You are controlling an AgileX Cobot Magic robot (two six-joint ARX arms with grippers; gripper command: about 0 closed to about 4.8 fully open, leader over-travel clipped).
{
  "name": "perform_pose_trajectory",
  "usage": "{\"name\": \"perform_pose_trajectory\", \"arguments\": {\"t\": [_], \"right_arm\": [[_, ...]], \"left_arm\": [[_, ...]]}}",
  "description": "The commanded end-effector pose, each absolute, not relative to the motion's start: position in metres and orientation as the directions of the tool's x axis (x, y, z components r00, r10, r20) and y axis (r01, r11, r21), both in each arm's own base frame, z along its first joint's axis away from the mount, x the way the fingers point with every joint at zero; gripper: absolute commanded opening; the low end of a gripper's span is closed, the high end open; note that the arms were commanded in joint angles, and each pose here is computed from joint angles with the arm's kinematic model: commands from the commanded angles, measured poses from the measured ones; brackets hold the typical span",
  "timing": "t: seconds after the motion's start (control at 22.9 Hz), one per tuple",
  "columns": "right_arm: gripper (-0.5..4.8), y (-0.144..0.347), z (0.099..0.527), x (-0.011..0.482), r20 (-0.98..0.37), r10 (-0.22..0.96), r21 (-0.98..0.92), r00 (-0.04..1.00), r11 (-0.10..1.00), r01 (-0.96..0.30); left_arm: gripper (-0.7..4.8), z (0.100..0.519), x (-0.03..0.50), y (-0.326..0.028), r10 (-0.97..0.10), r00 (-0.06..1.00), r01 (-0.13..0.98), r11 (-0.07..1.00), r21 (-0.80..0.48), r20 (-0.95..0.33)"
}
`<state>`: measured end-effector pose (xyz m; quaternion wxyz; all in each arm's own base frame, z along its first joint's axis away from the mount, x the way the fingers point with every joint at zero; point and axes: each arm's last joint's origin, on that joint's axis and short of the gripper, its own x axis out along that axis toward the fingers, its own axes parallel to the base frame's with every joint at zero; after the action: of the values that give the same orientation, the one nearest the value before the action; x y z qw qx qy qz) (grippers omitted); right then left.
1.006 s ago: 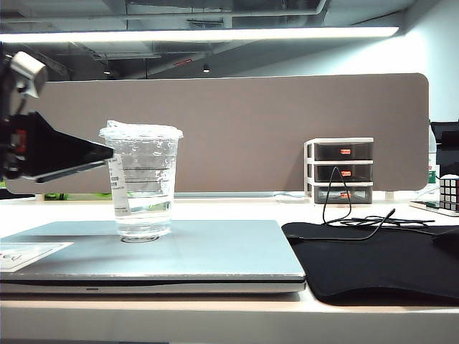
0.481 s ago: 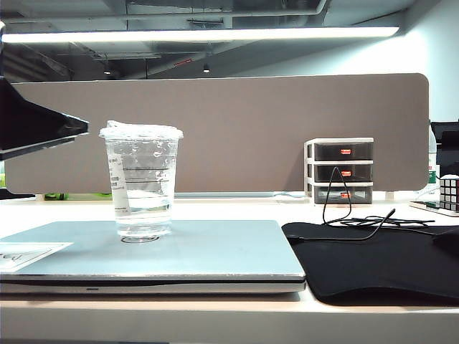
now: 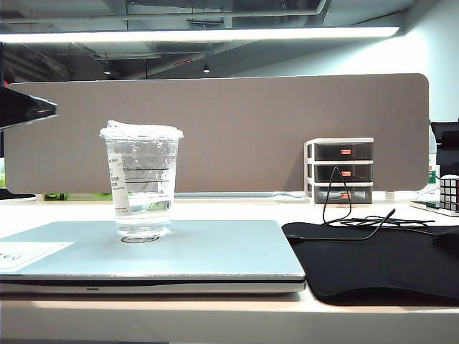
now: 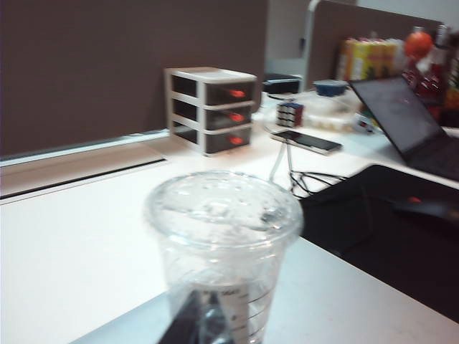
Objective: Pick up the coffee cup and place it over the laptop.
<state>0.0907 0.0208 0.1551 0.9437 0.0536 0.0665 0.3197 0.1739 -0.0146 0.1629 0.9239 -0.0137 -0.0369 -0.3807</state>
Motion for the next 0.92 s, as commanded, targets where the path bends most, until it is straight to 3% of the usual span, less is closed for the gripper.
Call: {"name": "perform_pose_trajectory", "arguments": {"t": [0.04, 0.92], "right_arm": [[-0.06, 0.021, 0.155, 0.091, -0.078, 0.613, 0.133, 0.786, 0.788, -0.601], [-0.06, 0.021, 0.155, 0.091, -0.078, 0.613, 0.134, 0.787, 0.788, -0.601]], "left_arm": [[-0.05, 0.164, 0.166, -0.014, -0.675, 0.731, 0.678, 0.735, 0.007, 0.103], [-0.05, 0.162, 0.152, -0.01, -0.512, 0.856, 0.516, 0.843, -0.153, 0.067]]}}
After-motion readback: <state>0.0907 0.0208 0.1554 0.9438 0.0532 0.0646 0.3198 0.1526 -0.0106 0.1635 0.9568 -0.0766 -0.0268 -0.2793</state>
